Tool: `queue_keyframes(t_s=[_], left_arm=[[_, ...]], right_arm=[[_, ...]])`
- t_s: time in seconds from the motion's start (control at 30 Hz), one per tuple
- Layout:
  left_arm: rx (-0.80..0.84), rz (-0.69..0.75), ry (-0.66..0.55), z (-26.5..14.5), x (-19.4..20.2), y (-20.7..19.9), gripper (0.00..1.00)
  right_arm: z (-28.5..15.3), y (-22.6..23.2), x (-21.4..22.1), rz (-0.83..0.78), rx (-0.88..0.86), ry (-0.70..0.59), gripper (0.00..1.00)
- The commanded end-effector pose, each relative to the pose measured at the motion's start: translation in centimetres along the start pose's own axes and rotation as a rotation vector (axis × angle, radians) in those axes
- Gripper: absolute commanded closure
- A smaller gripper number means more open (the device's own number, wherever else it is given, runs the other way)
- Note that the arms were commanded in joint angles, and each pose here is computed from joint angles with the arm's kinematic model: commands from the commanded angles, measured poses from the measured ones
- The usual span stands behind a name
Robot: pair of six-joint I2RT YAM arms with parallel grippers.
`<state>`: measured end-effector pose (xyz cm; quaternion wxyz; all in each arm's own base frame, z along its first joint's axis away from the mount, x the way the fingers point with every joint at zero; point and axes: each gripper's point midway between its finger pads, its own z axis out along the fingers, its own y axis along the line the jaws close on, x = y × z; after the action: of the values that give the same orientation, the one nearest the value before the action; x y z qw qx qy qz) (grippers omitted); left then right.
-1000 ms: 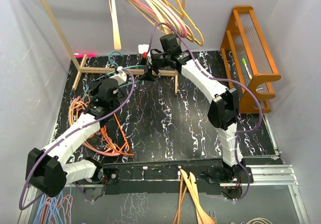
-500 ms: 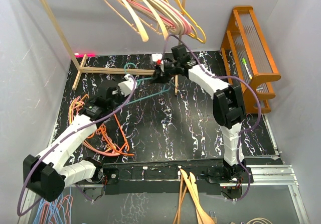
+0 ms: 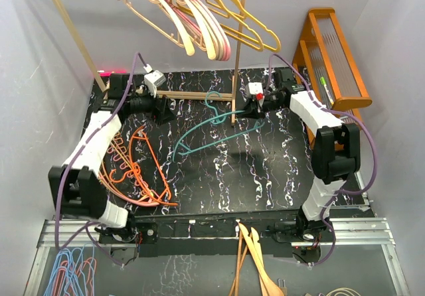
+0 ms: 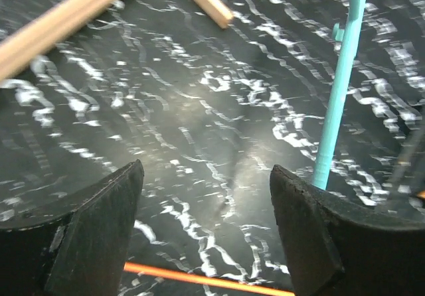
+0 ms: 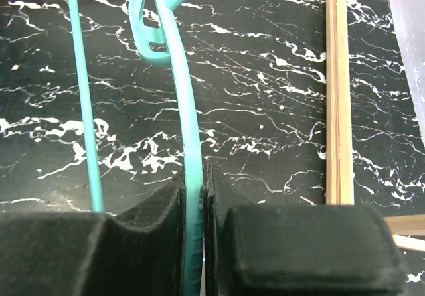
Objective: Organize the hangers
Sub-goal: Adjust the hanger on the clothesline.
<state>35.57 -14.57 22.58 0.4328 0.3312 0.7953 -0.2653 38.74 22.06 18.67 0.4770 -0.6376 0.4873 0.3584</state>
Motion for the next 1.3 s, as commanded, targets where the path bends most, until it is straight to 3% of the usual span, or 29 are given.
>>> queue_keyframes(t_s=[0.0, 0.17, 0.47, 0.63, 0.73, 1.07, 1.1, 1.13, 1.17, 1.2, 1.23, 1.27], left_arm=[[0.391, -0.252, -0.008, -0.1, -1.0, -4.8, 0.06], [0.471, -0.369, 0.056, 0.3, 1.2, -6.1, 0.03], [0.549, -0.423, 0.057, 0.6, 3.2, -8.7, 0.03], [0.563, -0.461, 0.181, 2.9, 6.6, -9.9, 0.03], [0.589, -0.460, 0.197, 3.8, 7.1, -10.8, 0.08], [0.547, -0.411, 0.139, 4.1, 5.9, -10.6, 0.45], [0.547, -0.404, 0.117, 4.1, 5.5, -10.7, 0.56], [0.536, -0.394, 0.098, 4.0, 5.2, -10.7, 0.83], [0.500, -0.377, 0.087, 4.1, 5.1, -10.3, 1.00], [0.483, -0.377, 0.075, 4.0, 5.0, -10.3, 1.00], [0.472, -0.359, 0.051, 3.8, 4.7, -10.3, 1.00], [0.451, -0.348, 0.040, 3.7, 4.6, -10.2, 1.00]], right_arm=[[-1.6, 1.0, -1.8, -0.100, 0.014, -0.053, 0.92], [-2.2, 0.7, -1.4, -0.106, 0.030, -0.049, 0.92], [-2.0, -1.3, -1.8, -0.100, 0.033, -0.090, 0.92], [-2.0, -2.1, -2.1, -0.090, 0.040, -0.104, 0.92], [-2.0, -2.2, -2.0, -0.084, 0.040, -0.105, 0.92], [-1.6, -2.4, -1.7, -0.055, 0.040, -0.116, 0.92], [-1.5, -2.4, -1.6, -0.052, 0.038, -0.116, 0.92], [-1.4, -2.4, -1.6, -0.049, 0.038, -0.116, 0.92], [-1.2, -2.3, -1.6, -0.044, 0.033, -0.117, 0.92], [-1.1, -2.4, -1.6, -0.040, 0.031, -0.116, 0.91], [-0.9, -2.4, -1.6, -0.035, 0.028, -0.116, 0.82], [-0.8, -2.5, -1.6, -0.030, 0.026, -0.116, 0.65]])
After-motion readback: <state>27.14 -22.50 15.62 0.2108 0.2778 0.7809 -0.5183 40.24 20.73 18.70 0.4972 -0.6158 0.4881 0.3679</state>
